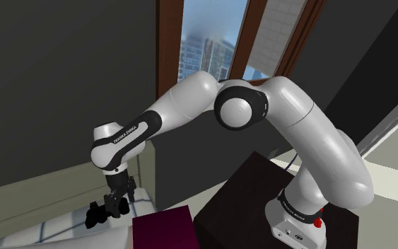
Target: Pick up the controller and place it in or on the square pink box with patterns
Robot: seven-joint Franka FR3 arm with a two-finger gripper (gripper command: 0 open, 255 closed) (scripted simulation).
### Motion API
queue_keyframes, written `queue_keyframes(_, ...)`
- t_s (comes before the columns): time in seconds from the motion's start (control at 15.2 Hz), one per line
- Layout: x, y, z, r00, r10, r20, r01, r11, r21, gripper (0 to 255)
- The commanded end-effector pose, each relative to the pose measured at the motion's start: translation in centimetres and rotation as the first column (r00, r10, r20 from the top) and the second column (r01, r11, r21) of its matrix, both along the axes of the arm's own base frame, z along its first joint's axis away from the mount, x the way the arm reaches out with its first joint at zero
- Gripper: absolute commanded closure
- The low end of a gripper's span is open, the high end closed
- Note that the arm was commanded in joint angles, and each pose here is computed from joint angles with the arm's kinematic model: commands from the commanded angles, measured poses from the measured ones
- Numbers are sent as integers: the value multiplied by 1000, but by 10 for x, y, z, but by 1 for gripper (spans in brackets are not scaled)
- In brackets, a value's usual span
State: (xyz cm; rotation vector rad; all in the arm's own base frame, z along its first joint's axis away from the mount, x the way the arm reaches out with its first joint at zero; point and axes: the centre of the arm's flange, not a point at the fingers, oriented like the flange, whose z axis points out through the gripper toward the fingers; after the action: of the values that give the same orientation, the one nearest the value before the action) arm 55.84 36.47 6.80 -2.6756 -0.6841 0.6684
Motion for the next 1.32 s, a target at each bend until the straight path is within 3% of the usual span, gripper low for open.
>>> queue_keyframes(0.0, -1, 0, -2, 1000, -1, 0, 1, 1000, 0, 0)
queue_keyframes(0.4, -1, 0, -2, 1000, -1, 0, 1, 1000, 0, 0)
queue_keyframes(0.46, -1, 0, -2, 1000, -1, 0, 1, 1000, 0, 255)
queue_keyframes(1.06, -1, 0, -2, 1000, -1, 0, 1, 1000, 0, 255)
queue_keyframes(1.25, -1, 0, 14, 1000, -1, 0, 1, 1000, 0, 255)
